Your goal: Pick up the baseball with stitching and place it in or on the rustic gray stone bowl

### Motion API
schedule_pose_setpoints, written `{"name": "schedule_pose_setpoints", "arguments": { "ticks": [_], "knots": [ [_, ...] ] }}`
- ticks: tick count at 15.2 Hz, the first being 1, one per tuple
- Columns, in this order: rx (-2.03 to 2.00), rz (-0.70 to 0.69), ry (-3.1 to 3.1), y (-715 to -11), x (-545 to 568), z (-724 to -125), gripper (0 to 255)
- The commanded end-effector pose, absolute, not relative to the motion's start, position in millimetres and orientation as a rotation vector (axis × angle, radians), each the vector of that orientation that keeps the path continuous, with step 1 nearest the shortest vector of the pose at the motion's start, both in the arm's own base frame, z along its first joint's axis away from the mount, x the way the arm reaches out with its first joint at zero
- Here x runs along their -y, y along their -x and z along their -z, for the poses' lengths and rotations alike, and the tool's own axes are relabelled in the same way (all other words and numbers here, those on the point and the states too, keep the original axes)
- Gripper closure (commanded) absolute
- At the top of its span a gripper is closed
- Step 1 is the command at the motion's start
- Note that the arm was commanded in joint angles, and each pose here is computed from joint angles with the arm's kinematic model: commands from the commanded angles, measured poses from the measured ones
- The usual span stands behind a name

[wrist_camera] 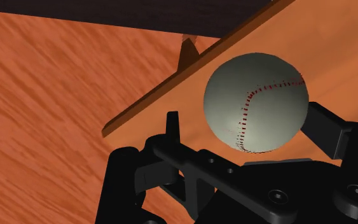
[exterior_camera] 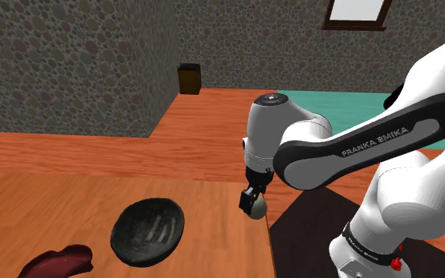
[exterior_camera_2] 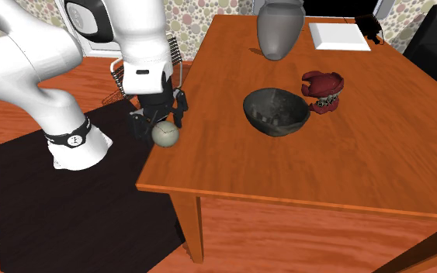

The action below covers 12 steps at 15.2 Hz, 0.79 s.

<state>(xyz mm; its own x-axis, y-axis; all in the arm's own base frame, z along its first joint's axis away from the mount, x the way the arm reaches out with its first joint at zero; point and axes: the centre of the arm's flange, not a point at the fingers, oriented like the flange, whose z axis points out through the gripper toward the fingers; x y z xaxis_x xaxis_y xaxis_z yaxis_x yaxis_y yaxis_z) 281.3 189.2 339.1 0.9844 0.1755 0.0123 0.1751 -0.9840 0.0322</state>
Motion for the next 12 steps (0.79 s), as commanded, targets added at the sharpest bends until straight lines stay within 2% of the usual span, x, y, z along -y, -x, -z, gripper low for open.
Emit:
{"name": "schedule_pose_setpoints", "arguments": {
  "ticks": [1, 5, 6, 12],
  "knots": [
    [-0.274, -0.022, -3.098, -281.7, -189.2, -337.3, 0],
    [-0.274, -0.022, -3.098, -281.7, -189.2, -337.3, 0],
    [-0.274, -0.022, -3.098, -281.6, -189.3, -337.3, 255],
    [-0.274, -0.022, -3.098, -281.6, -189.4, -337.4, 255]
  ]
}}
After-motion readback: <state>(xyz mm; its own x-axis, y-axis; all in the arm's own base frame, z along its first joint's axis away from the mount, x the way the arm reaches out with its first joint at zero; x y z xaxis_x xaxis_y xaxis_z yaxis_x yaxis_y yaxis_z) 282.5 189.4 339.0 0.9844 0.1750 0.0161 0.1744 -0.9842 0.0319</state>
